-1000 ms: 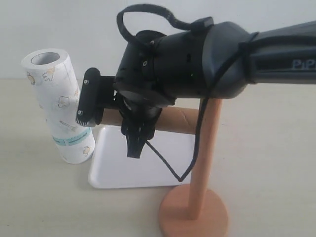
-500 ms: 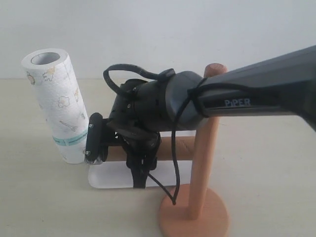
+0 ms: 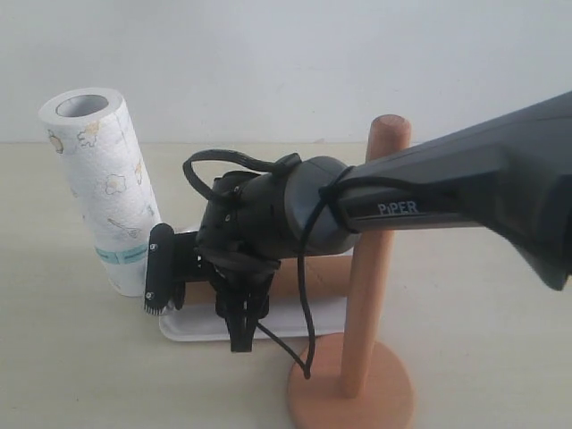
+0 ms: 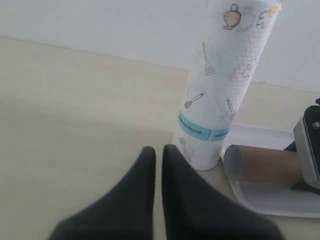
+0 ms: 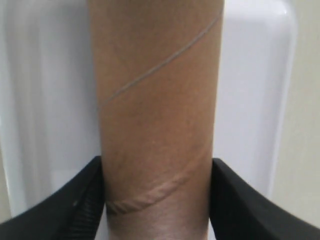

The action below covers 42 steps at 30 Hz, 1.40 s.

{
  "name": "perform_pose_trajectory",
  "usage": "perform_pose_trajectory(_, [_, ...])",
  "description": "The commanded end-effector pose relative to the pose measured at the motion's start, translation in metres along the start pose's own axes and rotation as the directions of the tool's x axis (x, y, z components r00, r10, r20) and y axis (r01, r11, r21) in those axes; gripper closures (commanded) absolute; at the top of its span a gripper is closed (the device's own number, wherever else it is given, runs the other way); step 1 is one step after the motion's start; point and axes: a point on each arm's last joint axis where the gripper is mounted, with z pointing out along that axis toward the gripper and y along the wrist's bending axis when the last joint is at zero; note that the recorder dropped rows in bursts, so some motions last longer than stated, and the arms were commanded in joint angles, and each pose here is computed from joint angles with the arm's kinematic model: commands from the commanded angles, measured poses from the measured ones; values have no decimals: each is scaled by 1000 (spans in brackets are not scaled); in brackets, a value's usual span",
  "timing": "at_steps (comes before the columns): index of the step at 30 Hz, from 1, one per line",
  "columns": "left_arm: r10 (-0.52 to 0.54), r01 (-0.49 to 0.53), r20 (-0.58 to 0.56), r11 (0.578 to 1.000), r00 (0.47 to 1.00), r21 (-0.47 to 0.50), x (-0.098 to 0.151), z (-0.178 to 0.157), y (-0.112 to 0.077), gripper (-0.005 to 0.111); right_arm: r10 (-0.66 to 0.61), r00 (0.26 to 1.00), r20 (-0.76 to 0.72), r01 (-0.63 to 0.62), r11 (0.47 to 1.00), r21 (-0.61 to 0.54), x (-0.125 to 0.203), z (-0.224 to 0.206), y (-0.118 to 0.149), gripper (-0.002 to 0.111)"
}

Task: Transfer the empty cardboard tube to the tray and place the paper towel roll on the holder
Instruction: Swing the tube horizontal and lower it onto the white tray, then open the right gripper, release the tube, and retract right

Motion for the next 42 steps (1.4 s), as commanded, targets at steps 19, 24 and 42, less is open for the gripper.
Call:
perform_pose_trajectory(19, [-8,8,2,1000,1000,-2,1,0,0,103,64,998,-11,-64,998,23,0,-2,-4,27])
perform_pose_trajectory(24, [-8,8,2,1000,1000,-2,1,0,0,103,60,998,-22,-60,998,23,1,-2,-4,26])
perform_pose_trajectory(42, [-8,8,2,1000,1000,-2,1,0,0,103,137,983,124,-157,973,171,-9,-131,-33,44])
